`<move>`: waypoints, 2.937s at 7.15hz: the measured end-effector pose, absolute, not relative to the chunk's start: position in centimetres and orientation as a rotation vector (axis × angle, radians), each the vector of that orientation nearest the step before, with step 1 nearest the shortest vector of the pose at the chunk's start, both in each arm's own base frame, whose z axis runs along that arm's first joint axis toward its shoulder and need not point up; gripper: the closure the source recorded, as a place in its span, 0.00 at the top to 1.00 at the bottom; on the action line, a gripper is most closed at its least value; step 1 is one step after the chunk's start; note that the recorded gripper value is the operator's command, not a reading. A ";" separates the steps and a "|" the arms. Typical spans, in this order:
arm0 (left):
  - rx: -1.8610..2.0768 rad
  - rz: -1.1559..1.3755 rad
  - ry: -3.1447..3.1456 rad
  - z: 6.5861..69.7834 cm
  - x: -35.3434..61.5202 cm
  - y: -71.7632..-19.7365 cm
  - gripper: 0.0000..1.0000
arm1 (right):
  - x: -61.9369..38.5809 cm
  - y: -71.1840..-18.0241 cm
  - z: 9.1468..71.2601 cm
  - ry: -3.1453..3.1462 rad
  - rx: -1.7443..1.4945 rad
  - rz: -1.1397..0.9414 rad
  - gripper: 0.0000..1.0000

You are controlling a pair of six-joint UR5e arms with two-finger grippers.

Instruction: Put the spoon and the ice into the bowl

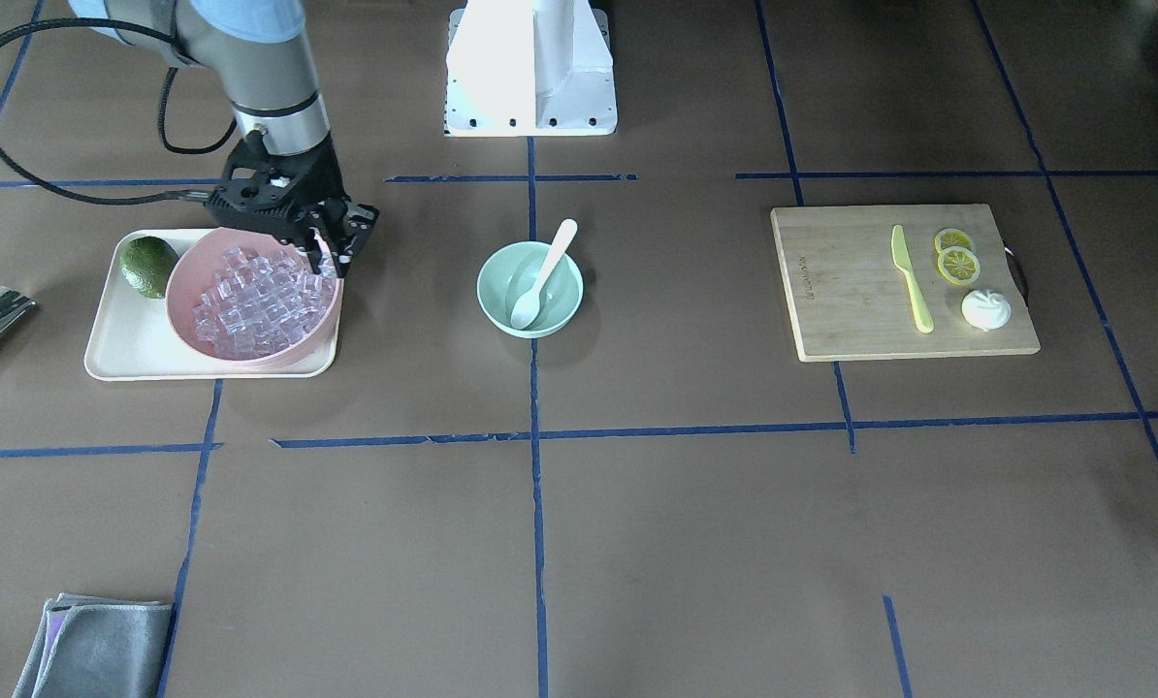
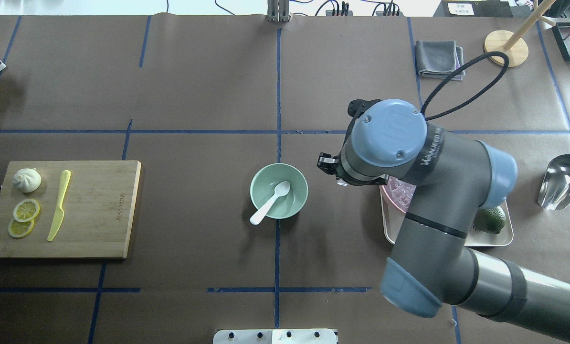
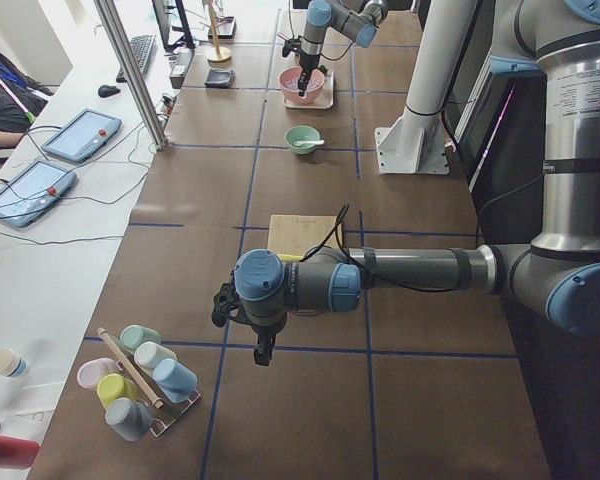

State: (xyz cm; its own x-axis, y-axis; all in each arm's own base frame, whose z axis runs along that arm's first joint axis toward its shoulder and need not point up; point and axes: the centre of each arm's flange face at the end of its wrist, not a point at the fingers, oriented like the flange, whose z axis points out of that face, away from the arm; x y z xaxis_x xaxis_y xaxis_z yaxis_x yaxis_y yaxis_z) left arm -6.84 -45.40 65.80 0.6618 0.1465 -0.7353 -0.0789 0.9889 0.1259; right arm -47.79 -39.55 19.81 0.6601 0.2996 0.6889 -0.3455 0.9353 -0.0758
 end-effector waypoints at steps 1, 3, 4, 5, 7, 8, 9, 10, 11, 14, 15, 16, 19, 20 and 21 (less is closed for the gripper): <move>0.085 0.127 0.847 65.8 -6.8 -45.3 1.00 | -51.0 -39.5 18.2 -0.762 0.051 0.399 0.00; 0.082 0.125 0.853 65.9 -6.7 -45.1 1.00 | -55.8 -39.7 16.1 -0.763 0.024 0.495 0.00; 0.081 0.124 0.854 66.0 -6.7 -45.0 1.00 | -57.8 -40.0 15.7 -0.757 0.021 0.535 0.00; 0.080 0.124 0.857 66.0 -6.7 -44.9 1.00 | -59.4 -40.3 15.6 -0.745 0.022 0.552 0.00; 0.079 0.123 0.866 66.1 -6.7 -44.8 1.00 | -61.9 -40.1 16.7 -0.739 0.038 0.554 0.19; 0.078 0.123 0.867 66.1 -6.6 -44.8 1.00 | -62.6 -40.1 17.4 -0.741 0.045 0.551 0.98; 0.078 0.122 0.868 66.1 -6.6 -44.8 1.00 | -62.8 -40.1 17.7 -0.742 0.050 0.545 1.00; 0.078 0.123 0.868 66.1 -6.6 -44.8 1.00 | -62.7 -40.1 17.9 -0.743 0.054 0.537 1.00; 0.078 0.123 0.868 66.1 -6.6 -44.7 1.00 | -62.3 -40.0 17.8 -0.748 0.059 0.527 1.00; 0.077 0.123 0.867 66.1 -6.6 -44.7 1.00 | -58.1 -41.7 15.0 -0.775 0.078 0.491 1.00; 0.076 0.123 0.863 66.1 -6.6 -44.8 1.00 | -55.1 -44.1 14.5 -0.766 0.080 0.456 1.00; 0.079 0.126 0.857 66.0 -6.7 -44.8 1.00 | -51.1 -47.8 15.6 -0.753 0.068 0.404 1.00; 0.087 0.131 0.821 64.8 -6.9 -45.3 1.00 | -33.7 -59.1 25.6 -0.713 0.061 0.195 1.00; 0.088 0.132 0.814 64.4 -6.9 -45.3 1.00 | -26.9 -60.8 29.6 -0.717 0.070 0.122 1.00; 0.082 0.131 0.809 64.2 -6.9 -45.4 1.00 | -20.2 -61.0 34.1 -0.717 0.083 0.054 1.00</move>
State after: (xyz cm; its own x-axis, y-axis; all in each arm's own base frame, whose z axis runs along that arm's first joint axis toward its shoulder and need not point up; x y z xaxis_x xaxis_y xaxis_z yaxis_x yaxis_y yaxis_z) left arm -6.89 -45.43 64.15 0.6824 0.1483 -0.7158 -0.0854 0.9887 0.1234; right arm -20.18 -60.99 34.11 0.7524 0.0212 0.6583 -0.0779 0.9953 0.0570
